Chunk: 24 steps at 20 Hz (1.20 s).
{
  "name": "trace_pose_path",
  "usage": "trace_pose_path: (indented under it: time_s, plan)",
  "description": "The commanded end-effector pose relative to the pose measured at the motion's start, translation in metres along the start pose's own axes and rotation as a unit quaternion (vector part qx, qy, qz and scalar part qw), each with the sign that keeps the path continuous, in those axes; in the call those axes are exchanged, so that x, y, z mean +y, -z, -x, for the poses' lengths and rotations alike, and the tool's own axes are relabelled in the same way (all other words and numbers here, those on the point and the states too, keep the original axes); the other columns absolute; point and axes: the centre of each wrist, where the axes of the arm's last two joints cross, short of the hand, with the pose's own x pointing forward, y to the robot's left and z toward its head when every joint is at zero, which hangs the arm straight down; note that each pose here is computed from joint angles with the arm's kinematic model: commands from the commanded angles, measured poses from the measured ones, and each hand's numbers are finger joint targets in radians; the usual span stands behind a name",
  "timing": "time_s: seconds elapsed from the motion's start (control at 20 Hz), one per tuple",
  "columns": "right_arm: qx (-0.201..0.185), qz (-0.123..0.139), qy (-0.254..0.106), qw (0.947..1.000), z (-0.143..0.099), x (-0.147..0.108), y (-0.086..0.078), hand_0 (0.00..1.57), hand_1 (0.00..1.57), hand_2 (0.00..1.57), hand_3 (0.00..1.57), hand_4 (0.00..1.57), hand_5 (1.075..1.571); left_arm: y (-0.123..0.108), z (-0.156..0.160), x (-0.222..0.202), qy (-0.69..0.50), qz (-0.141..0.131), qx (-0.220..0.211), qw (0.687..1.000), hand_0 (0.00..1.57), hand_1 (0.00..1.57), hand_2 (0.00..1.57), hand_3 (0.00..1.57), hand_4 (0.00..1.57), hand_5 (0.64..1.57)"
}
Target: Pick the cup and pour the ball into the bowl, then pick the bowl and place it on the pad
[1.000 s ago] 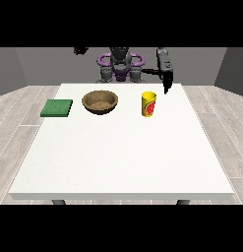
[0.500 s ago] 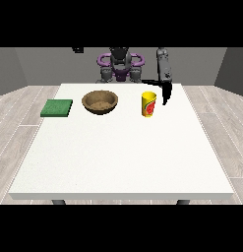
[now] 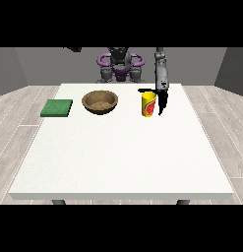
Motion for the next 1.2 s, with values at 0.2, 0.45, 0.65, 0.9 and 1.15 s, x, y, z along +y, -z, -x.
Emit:
trace_pose_path:
  time_s: [0.2,0.45,0.65,0.9,1.15]
  plan:
    - [-0.061,-0.030,-0.010,0.9976,-0.047,-0.020,-0.013,0.00,0.00,0.00,0.00,0.00,1.566,0.008,0.003,0.024,-0.009,-0.046,-0.036,0.998,0.00,0.00,0.00,0.00,0.00,1.439]
    - [-0.056,-0.027,-0.015,0.9980,-0.048,-0.030,-0.014,0.00,0.00,0.00,0.00,0.00,1.560,-0.024,0.017,0.027,0.156,-0.037,-0.056,0.985,1.32,1.32,1.57,1.57,1.02,1.487]
    - [-0.017,-0.007,-0.001,0.9998,-0.024,-0.035,-0.022,0.00,0.00,0.00,0.00,0.09,1.561,-0.010,0.015,0.011,0.174,0.000,-0.034,0.984,1.32,1.32,1.57,1.57,1.08,1.484]
    - [0.032,0.014,0.011,0.9993,-0.011,-0.069,-0.014,0.00,0.00,0.00,0.00,0.15,1.558,0.013,0.004,-0.010,0.242,0.004,-0.030,0.970,1.34,1.34,1.57,1.57,1.10,1.500]
    - [0.042,0.037,0.011,0.9983,0.011,-0.070,-0.012,0.00,0.00,0.00,0.00,0.24,1.559,0.046,-0.011,-0.055,0.303,0.035,-0.033,0.952,1.37,1.37,1.57,1.57,1.11,1.515]
